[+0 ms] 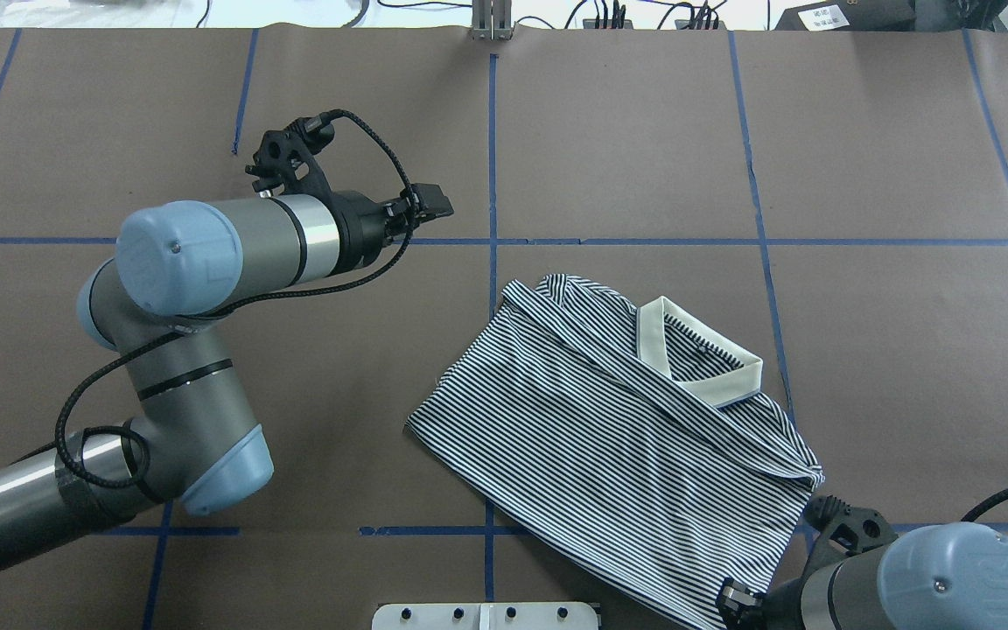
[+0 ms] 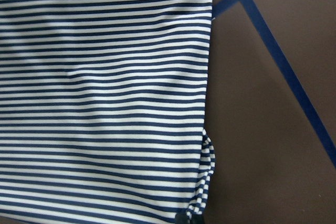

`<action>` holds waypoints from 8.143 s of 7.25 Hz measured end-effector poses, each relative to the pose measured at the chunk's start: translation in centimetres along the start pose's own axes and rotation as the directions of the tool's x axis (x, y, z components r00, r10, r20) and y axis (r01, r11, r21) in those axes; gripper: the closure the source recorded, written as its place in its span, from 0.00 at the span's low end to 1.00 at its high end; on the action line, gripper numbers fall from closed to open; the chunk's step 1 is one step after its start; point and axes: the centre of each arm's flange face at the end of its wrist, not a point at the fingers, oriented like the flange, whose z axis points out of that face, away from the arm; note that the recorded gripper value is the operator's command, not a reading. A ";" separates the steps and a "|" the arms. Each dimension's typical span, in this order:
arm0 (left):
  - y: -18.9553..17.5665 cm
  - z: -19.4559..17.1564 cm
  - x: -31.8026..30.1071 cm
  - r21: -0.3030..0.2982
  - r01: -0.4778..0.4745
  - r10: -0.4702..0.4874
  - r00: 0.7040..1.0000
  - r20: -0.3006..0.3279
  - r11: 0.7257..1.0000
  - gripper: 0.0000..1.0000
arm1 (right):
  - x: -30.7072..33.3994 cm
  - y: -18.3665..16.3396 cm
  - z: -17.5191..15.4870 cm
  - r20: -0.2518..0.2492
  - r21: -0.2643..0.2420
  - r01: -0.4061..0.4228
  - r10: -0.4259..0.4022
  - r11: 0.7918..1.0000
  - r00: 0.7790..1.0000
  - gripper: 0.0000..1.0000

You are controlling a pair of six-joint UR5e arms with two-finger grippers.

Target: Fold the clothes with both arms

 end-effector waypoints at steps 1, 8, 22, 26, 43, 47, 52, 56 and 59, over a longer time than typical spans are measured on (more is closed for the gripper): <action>3.1 -0.8 0.4 -0.040 0.073 -0.073 0.997 -0.016 0.997 0.00 | 0.1 -0.3 0.3 -0.003 0.016 -0.007 0.007 1.000 1.000 0.00; 10.1 -2.1 -3.3 -0.105 0.087 -0.061 0.970 0.234 0.991 0.22 | -8.5 -12.9 -10.3 0.311 0.205 -0.110 0.042 0.973 0.950 0.00; 15.5 3.1 -6.3 -0.141 -0.031 0.102 0.843 0.528 0.990 0.43 | -12.8 -19.4 -14.5 0.392 0.348 -0.106 -0.042 0.931 0.919 0.00; 15.8 4.1 -6.9 -0.140 -0.035 0.106 0.832 0.544 0.989 0.57 | -12.8 -19.4 -14.6 0.394 0.348 -0.106 -0.042 0.932 0.918 0.00; -18.2 16.1 -6.5 0.060 -0.433 0.345 0.787 0.511 0.899 0.43 | -13.2 -19.8 -14.9 0.403 0.354 -0.121 -0.034 0.927 0.915 0.00; -17.4 12.7 -6.3 0.003 -0.431 0.391 0.820 0.419 0.902 0.41 | -14.2 -20.6 -14.1 0.398 0.378 -0.128 -0.036 0.917 0.917 0.00; -16.6 11.7 -6.9 -0.031 -0.422 0.401 0.833 0.380 0.906 0.42 | -17.3 -21.3 -12.8 0.382 0.400 -0.107 -0.060 0.910 0.922 0.00; -21.3 8.1 -9.0 -0.103 -0.427 0.433 0.826 0.361 0.899 0.42 | -20.4 -16.7 -9.9 0.363 0.367 -0.035 -0.109 0.929 0.925 0.00; -21.8 3.9 -10.2 -0.120 -0.443 0.457 0.829 0.322 0.888 0.41 | -25.5 -12.8 -4.6 0.326 0.378 0.014 -0.148 0.926 0.934 0.00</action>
